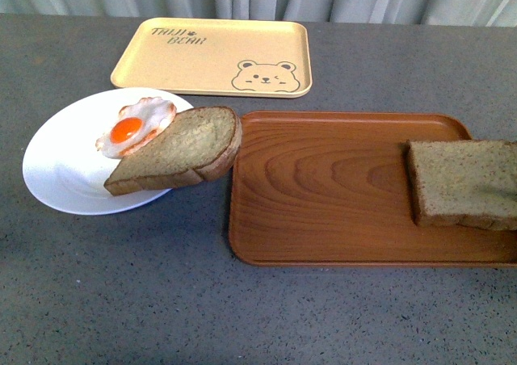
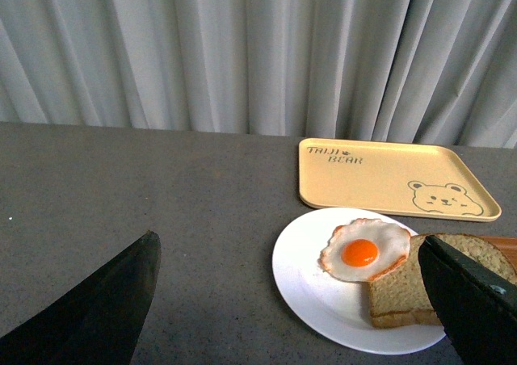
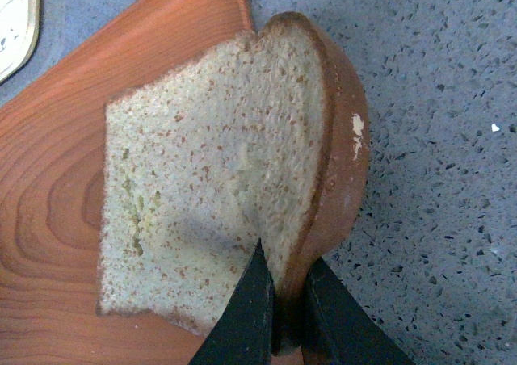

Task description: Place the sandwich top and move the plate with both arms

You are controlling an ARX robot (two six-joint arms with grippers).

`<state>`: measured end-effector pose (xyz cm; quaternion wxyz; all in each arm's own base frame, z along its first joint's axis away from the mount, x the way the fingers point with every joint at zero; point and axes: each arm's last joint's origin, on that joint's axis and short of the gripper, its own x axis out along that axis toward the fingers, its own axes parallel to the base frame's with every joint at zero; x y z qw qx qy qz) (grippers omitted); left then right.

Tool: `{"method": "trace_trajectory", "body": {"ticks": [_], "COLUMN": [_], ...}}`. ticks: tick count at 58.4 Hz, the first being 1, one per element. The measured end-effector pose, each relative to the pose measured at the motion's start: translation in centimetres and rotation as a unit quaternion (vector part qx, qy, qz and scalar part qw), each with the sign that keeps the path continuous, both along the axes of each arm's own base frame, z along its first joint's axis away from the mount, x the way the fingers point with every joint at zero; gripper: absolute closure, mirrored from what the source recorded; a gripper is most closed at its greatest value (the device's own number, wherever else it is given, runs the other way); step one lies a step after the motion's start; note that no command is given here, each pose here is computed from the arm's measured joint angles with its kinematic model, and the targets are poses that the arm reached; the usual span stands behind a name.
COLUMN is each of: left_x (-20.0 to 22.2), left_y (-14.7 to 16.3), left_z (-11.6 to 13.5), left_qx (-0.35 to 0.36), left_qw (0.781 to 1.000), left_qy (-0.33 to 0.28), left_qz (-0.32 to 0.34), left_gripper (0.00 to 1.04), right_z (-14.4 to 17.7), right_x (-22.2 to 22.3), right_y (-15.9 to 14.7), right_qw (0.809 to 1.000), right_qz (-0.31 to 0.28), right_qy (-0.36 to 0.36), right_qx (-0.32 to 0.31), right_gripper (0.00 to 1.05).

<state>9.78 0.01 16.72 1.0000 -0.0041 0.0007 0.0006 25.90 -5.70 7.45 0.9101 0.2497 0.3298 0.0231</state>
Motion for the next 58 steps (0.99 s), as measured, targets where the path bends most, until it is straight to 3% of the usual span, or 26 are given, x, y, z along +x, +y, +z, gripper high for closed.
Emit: {"method": "trace_trajectory", "body": {"ticks": [14, 28, 34, 42, 58], "left_x": [0.0, 0.0, 0.0, 0.0, 0.0], "left_y": [0.0, 0.0, 0.0, 0.0, 0.0], "left_z": [0.0, 0.0, 0.0, 0.0, 0.0], "left_qx": [0.0, 0.0, 0.0, 0.0, 0.0], "left_qw": [1.0, 1.0, 1.0, 1.0, 1.0], "left_qy": [0.0, 0.0, 0.0, 0.0, 0.0], "left_qz": [0.0, 0.0, 0.0, 0.0, 0.0], "left_gripper": [0.09, 0.09, 0.09, 0.09, 0.09], "right_z": [3.1, 8.0, 10.8, 13.6, 11.1], "right_x": [-0.1, 0.5, 1.6, 4.2, 7.6], "right_y": [0.6, 4.0, 7.1, 13.5, 25.0], "right_qw": [0.999, 0.993, 0.987, 0.976, 0.973], "right_qz": [0.014, 0.042, 0.078, 0.12, 0.136], "right_qy": [-0.049, -0.102, -0.136, -0.171, -0.136], "right_qx": [0.002, 0.03, 0.041, 0.064, 0.13], "right_gripper": [1.02, 1.02, 1.02, 1.02, 1.02]}}
